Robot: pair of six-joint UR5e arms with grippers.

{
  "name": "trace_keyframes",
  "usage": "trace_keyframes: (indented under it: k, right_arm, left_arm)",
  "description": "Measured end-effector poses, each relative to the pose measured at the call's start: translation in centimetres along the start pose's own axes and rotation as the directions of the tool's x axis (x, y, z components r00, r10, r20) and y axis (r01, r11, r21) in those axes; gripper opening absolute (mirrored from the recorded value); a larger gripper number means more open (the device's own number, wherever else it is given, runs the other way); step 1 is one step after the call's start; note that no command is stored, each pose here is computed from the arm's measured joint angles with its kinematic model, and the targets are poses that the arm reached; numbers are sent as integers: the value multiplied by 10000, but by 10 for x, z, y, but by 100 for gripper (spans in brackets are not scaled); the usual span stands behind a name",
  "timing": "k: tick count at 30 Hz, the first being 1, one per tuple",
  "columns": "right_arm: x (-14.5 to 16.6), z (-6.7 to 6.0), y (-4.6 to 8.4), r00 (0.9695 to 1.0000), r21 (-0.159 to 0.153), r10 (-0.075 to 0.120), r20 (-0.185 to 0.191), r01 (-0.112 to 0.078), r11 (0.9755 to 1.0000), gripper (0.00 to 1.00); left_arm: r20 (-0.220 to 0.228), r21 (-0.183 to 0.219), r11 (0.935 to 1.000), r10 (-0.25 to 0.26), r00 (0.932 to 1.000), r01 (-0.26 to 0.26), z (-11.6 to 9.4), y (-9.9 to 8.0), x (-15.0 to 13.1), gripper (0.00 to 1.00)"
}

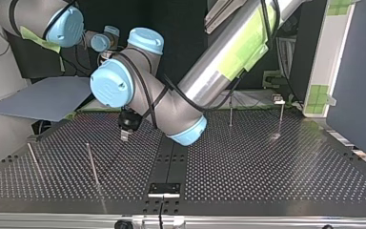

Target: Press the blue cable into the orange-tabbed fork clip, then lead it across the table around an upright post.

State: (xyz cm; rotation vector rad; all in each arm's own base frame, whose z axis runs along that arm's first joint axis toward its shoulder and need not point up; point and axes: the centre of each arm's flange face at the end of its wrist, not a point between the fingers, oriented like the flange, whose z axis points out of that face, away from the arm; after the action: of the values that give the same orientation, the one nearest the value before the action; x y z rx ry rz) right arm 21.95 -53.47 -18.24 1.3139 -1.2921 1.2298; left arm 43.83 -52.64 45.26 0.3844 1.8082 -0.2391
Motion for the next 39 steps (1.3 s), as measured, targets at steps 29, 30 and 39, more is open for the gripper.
trace_keyframes:
  k: [29, 30, 39]
  right_arm:
    - [0, 1, 0, 10000, 1, 0, -2, 0, 10000, 0]
    - [0, 1, 0, 10000, 1, 0, 0, 0, 10000, 0]
    - [12, 3, -6, 10000, 308, -6, -24, 7, 9995, 0]
  left_arm:
    - [-1496, -878, 9721, 2030, 9677, -2175, -18, 11, 13, 100]
    - [-1507, -775, 9731, 2036, 9674, -2169, -19, 9, 13, 100]
    - [-1354, -60, 9823, 1849, 9734, -1874, -22, -4, 14, 100]
